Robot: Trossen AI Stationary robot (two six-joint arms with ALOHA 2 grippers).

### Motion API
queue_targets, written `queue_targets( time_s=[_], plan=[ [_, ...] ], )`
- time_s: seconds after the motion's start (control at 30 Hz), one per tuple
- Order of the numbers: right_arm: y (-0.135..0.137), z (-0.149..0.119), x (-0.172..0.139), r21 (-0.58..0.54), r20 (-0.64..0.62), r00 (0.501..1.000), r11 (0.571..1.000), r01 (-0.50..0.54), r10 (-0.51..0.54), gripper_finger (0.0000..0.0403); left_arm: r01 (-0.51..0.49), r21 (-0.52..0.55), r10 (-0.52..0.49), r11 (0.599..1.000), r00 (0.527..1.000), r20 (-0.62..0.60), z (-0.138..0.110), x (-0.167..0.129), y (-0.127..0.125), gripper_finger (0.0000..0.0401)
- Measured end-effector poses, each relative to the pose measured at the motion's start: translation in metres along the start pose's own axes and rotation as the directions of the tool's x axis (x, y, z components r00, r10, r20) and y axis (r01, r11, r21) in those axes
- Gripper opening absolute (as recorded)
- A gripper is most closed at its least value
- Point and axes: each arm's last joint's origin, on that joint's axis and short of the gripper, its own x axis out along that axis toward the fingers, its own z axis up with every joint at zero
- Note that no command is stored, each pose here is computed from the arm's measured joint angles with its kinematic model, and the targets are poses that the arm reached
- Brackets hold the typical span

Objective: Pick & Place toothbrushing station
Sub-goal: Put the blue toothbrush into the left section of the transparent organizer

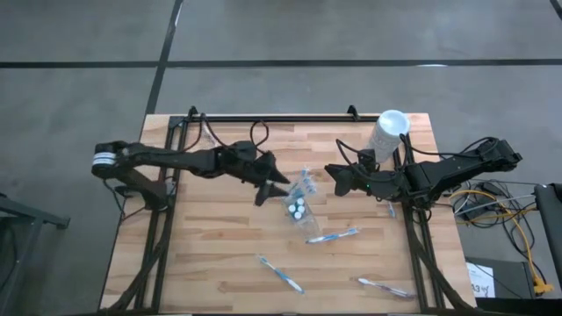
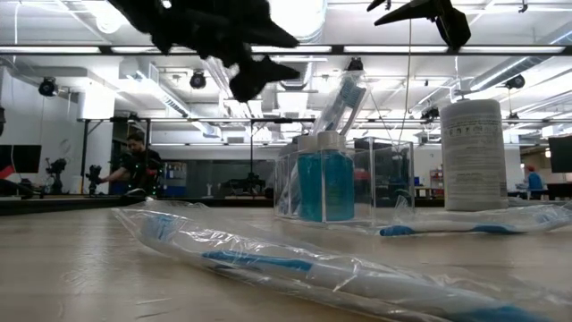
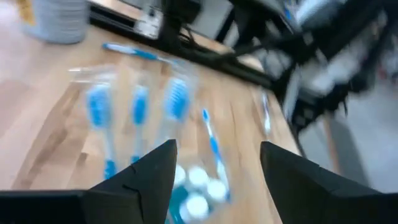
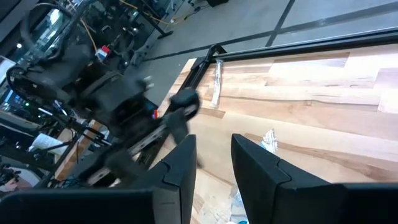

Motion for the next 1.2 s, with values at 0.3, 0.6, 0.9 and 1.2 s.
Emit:
queue_targets(
  time_s=[0.3, 0.6, 0.9, 1.2],
  plan=[
    [0.0, 0.0, 0.0, 0.0, 0.0, 1.0, 1.0, 0.0, 0.0, 0.0098, -0.095, 0.285, 0.122, 0.954, 0.989, -0.078, -0.01, -0.023, -0.041, 0.0234],
    [0.0, 0.0, 0.0, 0.001, 0.0, 1.0, 1.0, 0.0, 0.0, 0.0098, -0.162, 0.3, 0.219, 0.94, 0.962, -0.165, -0.03, -0.019, -0.06, 0.0234],
    [0.0, 0.0, 0.0, -0.001, 0.0, 1.0, 1.0, 0.0, 0.0, 0.0098, -0.035, 0.337, 0.145, 0.941, 0.94, -0.308, -0.075, -0.016, -0.069, 0.0234],
    [0.0, 0.0, 0.0, -0.001, 0.0, 1.0, 1.0, 0.0, 0.0, 0.0098, 0.153, 0.273, -0.088, 0.95, 0.967, -0.237, -0.134, -0.017, -0.076, 0.0234]
  ],
)
